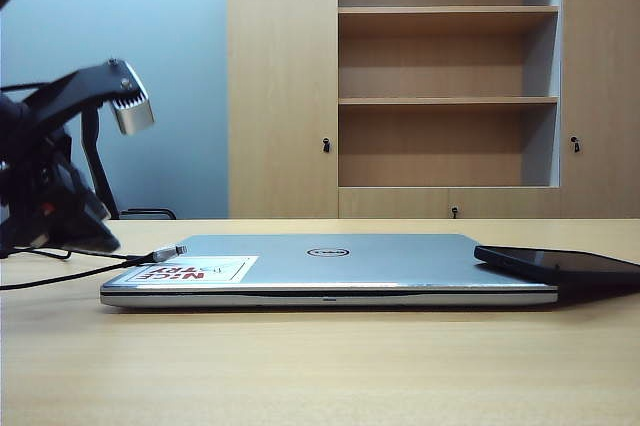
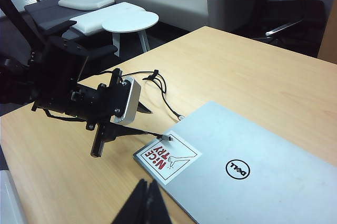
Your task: Pick up the charging cable and the phone, plug the charging cable into the charging port on the phone, and finally place them back on the table.
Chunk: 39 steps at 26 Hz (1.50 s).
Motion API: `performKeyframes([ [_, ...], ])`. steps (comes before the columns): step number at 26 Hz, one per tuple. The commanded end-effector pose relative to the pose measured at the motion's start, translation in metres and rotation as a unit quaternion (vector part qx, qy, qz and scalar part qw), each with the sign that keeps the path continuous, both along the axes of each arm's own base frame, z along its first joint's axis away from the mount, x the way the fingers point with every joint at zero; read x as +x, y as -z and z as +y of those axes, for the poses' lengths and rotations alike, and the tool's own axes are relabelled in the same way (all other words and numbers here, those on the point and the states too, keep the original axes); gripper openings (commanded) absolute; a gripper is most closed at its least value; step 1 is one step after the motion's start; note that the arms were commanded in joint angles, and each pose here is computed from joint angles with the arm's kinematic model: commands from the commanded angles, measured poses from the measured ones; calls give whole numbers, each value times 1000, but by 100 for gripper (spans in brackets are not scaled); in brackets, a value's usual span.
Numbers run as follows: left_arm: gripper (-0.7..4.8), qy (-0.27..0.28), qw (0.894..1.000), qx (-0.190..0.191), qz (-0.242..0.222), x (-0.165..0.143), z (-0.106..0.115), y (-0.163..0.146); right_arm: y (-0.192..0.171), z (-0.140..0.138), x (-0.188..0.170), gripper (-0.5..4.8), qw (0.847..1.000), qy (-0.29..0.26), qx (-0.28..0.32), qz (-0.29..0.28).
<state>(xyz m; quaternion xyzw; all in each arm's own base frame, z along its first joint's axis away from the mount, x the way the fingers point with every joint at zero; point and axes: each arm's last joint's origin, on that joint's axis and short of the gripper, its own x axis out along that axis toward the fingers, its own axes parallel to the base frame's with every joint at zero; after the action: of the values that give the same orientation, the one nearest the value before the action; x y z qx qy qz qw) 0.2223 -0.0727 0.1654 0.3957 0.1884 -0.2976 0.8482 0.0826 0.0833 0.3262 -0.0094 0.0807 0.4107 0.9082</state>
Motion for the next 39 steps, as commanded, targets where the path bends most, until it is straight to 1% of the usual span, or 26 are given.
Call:
performKeyframes([
  [1,224,2,1000,-1,0,4,-2,4,-3,0,0,-5,1000,-3,8,-8],
  [11,224,2,1000,-5,-14,15,-5,16,-4,0,-1,-5,1000,-5,8,-8],
  [19,224,2,1000,0,4,19,-7,30,-5,0,0,-5,1000,-4,13,-13],
  [33,218,1,1000,-6,-10,24,-8,32,-5,0,0,-5,1000,-2,13,-13],
  [35,187,2,1000,-6,-10,24,-8,32,-5,0,0,-5,1000,-2,13,-13],
  [36,137,1,1000,-6,-9,24,-8,33,-5,0,0,-5,1000,-2,13,-13],
  [38,-5,1,1000,-6,-9,24,-8,32,-5,0,0,-5,1000,-2,13,-13],
  [39,-6,-1,1000,-10,-7,24,-9,32,-5,0,0,-5,1000,-2,13,-14],
])
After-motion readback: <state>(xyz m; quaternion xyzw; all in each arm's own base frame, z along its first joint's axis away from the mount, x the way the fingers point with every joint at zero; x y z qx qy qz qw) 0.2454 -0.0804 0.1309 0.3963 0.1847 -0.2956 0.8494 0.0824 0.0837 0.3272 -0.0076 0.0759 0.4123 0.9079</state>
